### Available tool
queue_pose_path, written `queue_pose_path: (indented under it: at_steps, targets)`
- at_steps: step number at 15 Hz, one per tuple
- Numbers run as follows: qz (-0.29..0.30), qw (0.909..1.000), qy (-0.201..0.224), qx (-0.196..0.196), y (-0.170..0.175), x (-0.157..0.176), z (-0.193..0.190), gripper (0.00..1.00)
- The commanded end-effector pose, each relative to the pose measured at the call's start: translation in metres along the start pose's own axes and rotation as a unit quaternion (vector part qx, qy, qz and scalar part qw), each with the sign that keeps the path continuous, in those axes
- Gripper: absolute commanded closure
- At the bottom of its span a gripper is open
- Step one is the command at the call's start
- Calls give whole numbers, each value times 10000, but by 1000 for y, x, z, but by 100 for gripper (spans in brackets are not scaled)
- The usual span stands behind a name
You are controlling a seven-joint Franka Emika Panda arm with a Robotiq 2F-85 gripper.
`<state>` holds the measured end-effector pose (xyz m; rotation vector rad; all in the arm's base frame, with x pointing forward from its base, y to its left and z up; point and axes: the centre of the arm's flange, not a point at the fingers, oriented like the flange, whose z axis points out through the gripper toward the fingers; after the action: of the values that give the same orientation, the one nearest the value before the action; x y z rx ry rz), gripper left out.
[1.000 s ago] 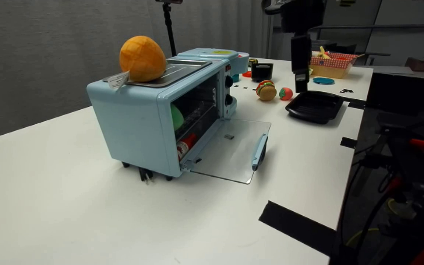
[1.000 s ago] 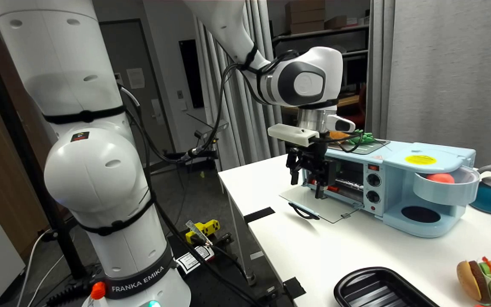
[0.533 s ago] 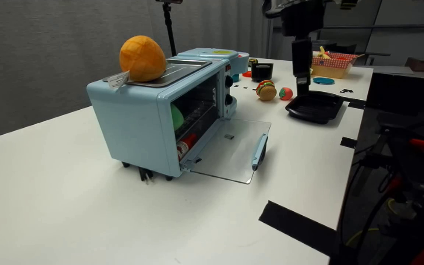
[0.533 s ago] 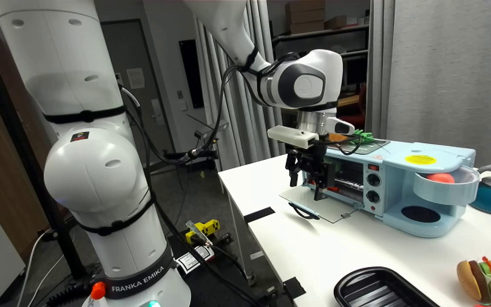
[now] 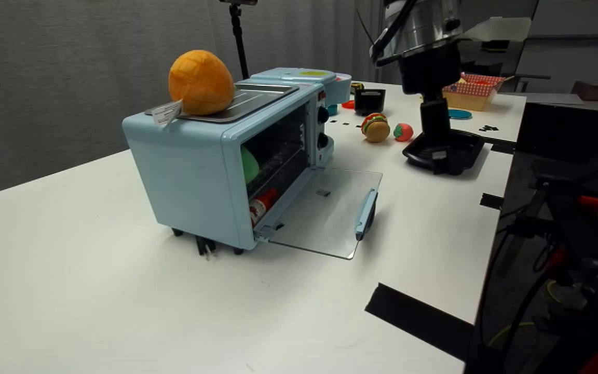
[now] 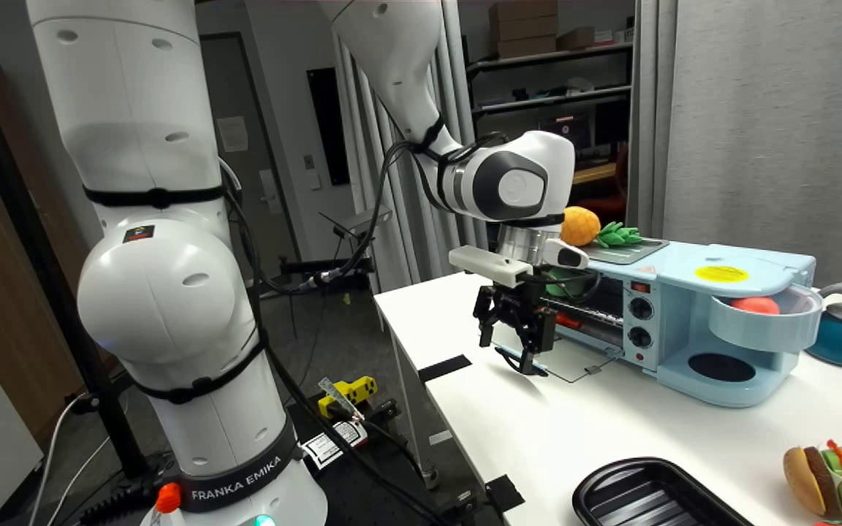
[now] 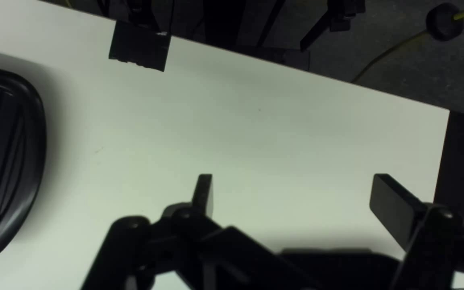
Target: Close the oven door
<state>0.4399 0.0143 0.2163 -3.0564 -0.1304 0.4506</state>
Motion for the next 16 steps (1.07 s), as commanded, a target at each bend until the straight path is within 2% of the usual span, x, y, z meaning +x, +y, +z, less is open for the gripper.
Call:
queue_pose_path:
  at_steps: [1, 6, 10, 16]
  targets:
    - [27, 9999, 69, 76, -10, 1, 20, 0]
    - [129, 9991, 395, 106, -9, -9, 41, 0]
    - [274, 9969, 680, 287, -8, -13, 57, 0]
    - [408, 9911, 1208, 387, -23, 0, 59, 0]
